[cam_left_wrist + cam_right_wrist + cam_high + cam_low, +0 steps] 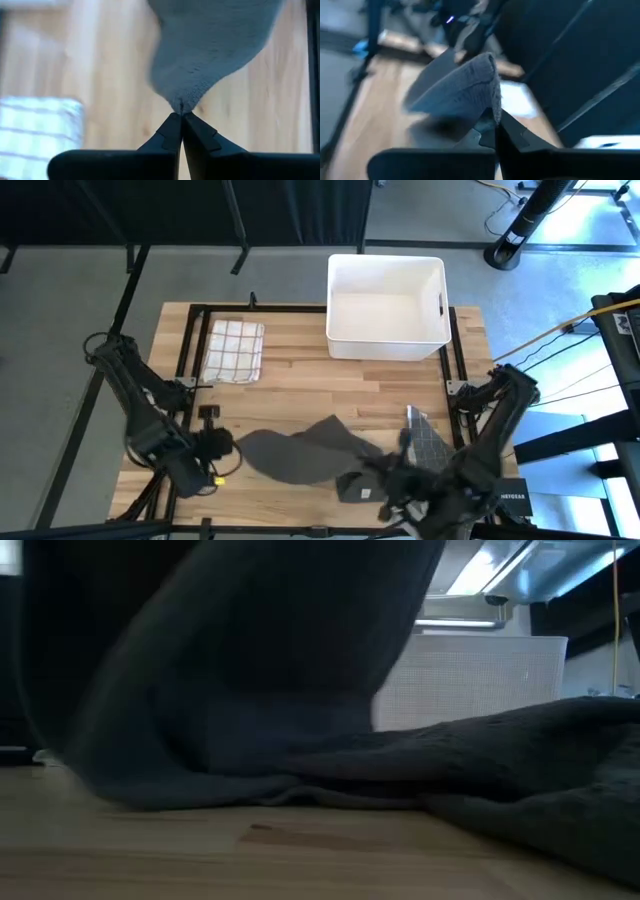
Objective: Fold towel
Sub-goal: Fold the grey towel and put beside the white towel
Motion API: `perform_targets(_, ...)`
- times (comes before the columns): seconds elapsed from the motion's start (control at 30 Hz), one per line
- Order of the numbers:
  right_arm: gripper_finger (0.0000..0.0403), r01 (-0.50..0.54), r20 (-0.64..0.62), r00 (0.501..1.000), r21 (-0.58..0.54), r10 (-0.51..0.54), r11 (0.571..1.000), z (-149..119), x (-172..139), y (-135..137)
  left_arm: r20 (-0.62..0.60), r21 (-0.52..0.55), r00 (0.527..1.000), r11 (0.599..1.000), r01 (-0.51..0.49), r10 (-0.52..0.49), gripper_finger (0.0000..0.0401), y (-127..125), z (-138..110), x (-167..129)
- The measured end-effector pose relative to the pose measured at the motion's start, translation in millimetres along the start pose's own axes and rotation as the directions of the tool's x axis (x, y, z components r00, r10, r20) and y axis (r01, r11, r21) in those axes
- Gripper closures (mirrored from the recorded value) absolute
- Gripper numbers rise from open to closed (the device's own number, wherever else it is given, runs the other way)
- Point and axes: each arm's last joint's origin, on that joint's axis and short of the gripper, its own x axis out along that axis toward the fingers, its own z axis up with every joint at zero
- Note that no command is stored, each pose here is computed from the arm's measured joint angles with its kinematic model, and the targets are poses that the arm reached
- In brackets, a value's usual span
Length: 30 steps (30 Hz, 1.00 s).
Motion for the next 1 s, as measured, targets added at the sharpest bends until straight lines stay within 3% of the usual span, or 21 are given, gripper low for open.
perform_targets(0.23, 0.0401, 0.194, 0.116, 0.975, -0.001, -0.192, 0.981, 48, -29, -65, 0.337, -0.023, 0.938, 0.996, -0.082, 0.085, 0.0396, 44, 16, -62)
perform_targets(0.33, 0.0401, 0.281, 0.131, 0.951, 0.005, -0.279, 0.960, 65, -36, -91, 0.472, -0.065, 0.871, 0.990, -0.123, 0.139, 0.0396, 68, 22, -91)
perform_targets(0.47, 0.0401, 0.393, 0.122, 0.912, 0.015, -0.392, 0.919, 85, -40, -125, 0.620, -0.181, 0.740, 0.965, -0.188, 0.260, 0.0396, 101, 28, -129)
perform_targets(0.67, 0.0400, 0.465, 0.088, 0.881, 0.017, -0.465, 0.885, 104, -38, -169, 0.703, -0.285, 0.596, 0.921, -0.264, 0.388, 0.0396, 139, 31, -173)
perform_targets(0.9, 0.0401, 0.517, 0.062, 0.856, -0.062, -0.514, 0.854, 112, -33, -211, 0.729, -0.301, 0.530, 0.898, -0.321, 0.434, 0.0396, 163, 36, -203)
perform_targets(1.0, 0.0401, 0.521, 0.057, 0.853, -0.038, -0.518, 0.853, 111, -30, -234, 0.722, -0.299, 0.515, 0.879, -0.371, 0.463, 0.0396, 169, 39, -209)
